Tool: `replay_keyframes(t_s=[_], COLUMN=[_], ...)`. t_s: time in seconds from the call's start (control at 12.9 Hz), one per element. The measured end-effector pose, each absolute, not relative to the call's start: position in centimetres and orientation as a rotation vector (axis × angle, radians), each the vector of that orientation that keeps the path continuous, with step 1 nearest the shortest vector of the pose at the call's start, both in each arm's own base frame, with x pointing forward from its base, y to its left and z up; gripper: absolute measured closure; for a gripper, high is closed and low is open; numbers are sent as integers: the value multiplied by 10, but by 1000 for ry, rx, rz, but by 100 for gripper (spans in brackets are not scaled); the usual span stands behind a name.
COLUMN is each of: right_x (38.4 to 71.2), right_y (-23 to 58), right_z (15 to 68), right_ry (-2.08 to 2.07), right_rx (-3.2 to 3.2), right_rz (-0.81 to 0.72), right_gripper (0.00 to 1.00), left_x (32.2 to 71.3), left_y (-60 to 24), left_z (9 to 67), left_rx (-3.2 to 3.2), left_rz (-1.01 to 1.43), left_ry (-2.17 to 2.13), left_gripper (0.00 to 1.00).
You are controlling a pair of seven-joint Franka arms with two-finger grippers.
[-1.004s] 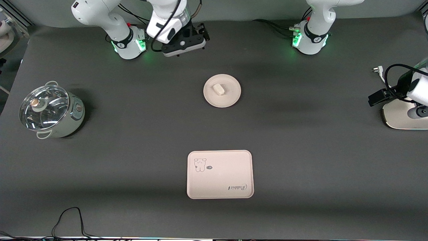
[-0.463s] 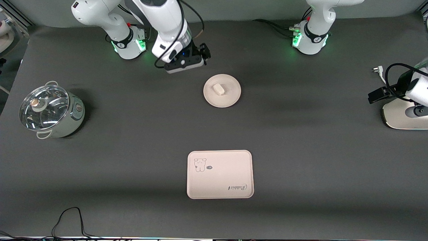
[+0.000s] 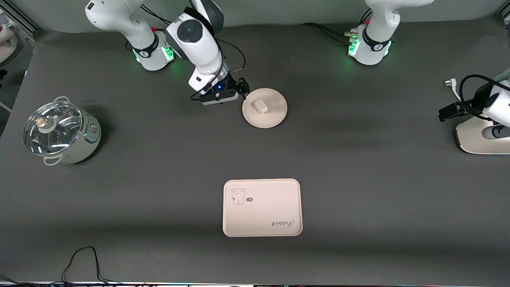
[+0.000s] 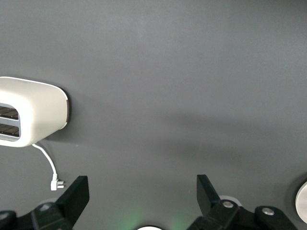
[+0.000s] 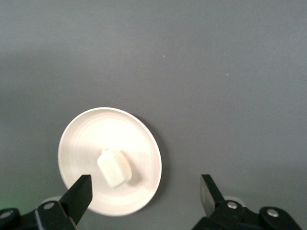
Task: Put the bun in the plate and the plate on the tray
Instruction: 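Move the right gripper toward the rim of the white plate, then lower the right gripper and grasp the plate rim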
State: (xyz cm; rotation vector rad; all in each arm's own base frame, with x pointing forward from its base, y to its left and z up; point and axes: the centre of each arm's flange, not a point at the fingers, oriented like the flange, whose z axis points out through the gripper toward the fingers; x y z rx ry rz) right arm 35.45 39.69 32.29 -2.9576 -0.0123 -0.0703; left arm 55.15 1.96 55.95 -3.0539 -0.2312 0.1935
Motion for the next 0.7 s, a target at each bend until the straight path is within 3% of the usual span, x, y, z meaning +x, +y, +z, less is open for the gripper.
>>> replay_keyframes(t_s=[0.7], right_x=[341], right_y=[410], right_z=[190], right_ry=[53], right_rx=[-2951], right_rz=[-190], right_gripper=[0], left_x=[558], left_y=[19], left_z=[550], left_rx=[-3052], left_rz=[216], left_ry=[-221], left_gripper=[0])
